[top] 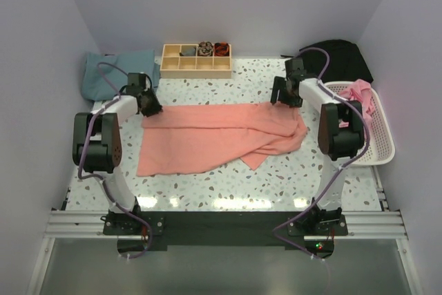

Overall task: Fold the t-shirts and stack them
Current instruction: Fold the flattened tshirt in 1/3 of the way

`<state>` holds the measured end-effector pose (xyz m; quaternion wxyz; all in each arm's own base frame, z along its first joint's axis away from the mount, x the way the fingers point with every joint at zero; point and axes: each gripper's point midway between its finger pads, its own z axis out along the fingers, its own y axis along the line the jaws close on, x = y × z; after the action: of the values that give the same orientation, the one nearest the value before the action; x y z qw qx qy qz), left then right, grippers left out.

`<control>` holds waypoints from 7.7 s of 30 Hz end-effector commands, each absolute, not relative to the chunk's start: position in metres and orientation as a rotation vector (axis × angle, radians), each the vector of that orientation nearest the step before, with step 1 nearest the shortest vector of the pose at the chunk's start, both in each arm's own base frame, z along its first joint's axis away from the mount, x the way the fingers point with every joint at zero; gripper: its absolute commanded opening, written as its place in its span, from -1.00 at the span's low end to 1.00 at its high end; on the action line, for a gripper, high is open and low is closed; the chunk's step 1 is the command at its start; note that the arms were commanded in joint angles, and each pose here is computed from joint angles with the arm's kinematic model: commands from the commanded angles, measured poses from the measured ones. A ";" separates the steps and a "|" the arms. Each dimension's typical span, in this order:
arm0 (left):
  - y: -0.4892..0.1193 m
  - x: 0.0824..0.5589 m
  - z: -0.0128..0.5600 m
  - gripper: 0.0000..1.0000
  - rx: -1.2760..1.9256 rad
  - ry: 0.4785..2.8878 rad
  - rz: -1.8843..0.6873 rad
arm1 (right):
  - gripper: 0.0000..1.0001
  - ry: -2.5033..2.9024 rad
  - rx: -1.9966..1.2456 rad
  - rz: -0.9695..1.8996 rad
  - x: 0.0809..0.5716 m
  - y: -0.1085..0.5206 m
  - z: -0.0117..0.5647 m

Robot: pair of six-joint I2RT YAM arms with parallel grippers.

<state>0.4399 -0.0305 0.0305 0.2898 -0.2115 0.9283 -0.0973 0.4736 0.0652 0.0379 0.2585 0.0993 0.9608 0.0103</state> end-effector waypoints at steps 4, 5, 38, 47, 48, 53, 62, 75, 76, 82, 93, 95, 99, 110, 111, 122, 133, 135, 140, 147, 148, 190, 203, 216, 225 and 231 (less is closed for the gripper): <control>-0.065 0.439 0.108 -0.32 -0.376 2.322 -0.418 | 0.42 2.477 0.196 0.219 0.466 0.085 0.112; -0.068 0.432 0.109 -0.31 -0.367 2.326 -0.427 | 0.41 2.486 0.192 0.264 0.457 0.092 0.113; -0.095 0.370 0.073 -0.37 -0.347 2.362 -0.531 | -0.06 2.636 -0.010 0.630 0.264 0.212 0.048; -0.094 0.380 0.065 -0.38 -0.377 2.360 -0.518 | -0.04 2.772 0.018 0.491 0.247 0.196 0.017; -0.094 0.382 0.064 -0.38 -0.378 2.363 -0.517 | -0.04 2.784 0.042 0.456 0.243 0.191 0.015; -0.092 0.382 0.053 -0.38 -0.389 2.391 -0.496 | -0.02 2.871 0.162 0.319 0.200 0.160 0.007; -0.088 0.387 0.045 -0.38 -0.386 2.424 -0.458 | 0.07 2.972 0.374 0.124 0.129 0.112 0.000; -0.087 0.386 0.041 -0.38 -0.373 2.446 -0.455 | 0.11 2.842 0.538 0.100 0.103 0.080 0.060; -0.087 0.387 0.042 -0.39 -0.372 2.443 -0.456 | 0.11 2.771 0.540 0.072 0.116 0.076 0.075; -0.089 0.389 0.049 -0.39 -0.366 2.428 -0.469 | 0.14 2.714 0.393 0.220 0.163 0.112 0.086; -0.087 0.389 0.055 -0.39 -0.366 2.422 -0.456 | 0.16 2.769 0.316 0.353 0.183 0.149 0.037; -0.087 0.389 0.055 -0.39 -0.366 2.423 -0.455 | 0.15 2.813 0.340 0.314 0.174 0.144 0.028; -0.086 0.388 0.052 -0.39 -0.370 2.430 -0.450 | 0.15 2.918 0.468 0.178 0.138 0.121 0.005; -0.086 0.385 0.040 -0.39 -0.373 2.453 -0.440 | 0.12 2.916 0.691 -0.010 0.080 0.074 0.024; -0.086 0.384 0.038 -0.39 -0.371 2.456 -0.442 | 0.12 2.896 0.691 0.022 0.083 0.076 0.032; -0.096 0.387 0.052 -0.39 -0.349 2.417 -0.523 | 0.47 2.464 0.427 -0.081 0.199 0.071 0.123; -0.093 0.391 0.081 -0.36 -0.345 2.370 -0.499 | 0.56 2.438 0.181 0.014 0.388 0.108 0.106; -0.091 0.391 0.082 -0.36 -0.347 2.369 -0.492 | 0.54 2.471 0.134 0.002 0.412 0.117 0.094; -0.088 0.391 0.079 -0.36 -0.352 2.382 -0.466 | 0.52 2.499 0.048 0.108 0.437 0.135 0.087; -0.087 0.391 0.073 -0.37 -0.354 2.396 -0.452 | 0.52 2.491 -0.038 0.193 0.454 0.152 0.088; -0.087 0.391 0.072 -0.37 -0.355 2.401 -0.451 | 0.52 2.503 -0.056 0.191 0.454 0.153 0.084; -0.085 0.387 0.055 -0.37 -0.354 2.445 -0.436 | -1.00 2.609 -0.085 0.138 0.453 0.147 0.069; -0.087 0.385 0.057 -0.36 -0.349 2.440 -0.446 | 0.10 2.581 -0.097 0.161 0.449 0.149 0.078; -0.085 0.385 0.052 -0.37 -0.355 2.451 -0.435 | -0.11 2.652 -0.095 0.127 0.454 0.149 0.044; -0.086 0.385 0.051 -0.37 -0.356 2.453 -0.439 | -1.00 2.610 -0.093 0.130 0.448 0.145 0.065; -0.086 0.385 0.053 -0.02 -0.367 2.443 -0.443 | -1.00 2.588 -0.077 0.170 0.424 0.146 0.087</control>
<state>0.3735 -0.0858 0.0420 0.2882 -0.1438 0.9325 -0.1634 0.4318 0.1444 0.0407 0.2260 -0.0341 0.9724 0.0466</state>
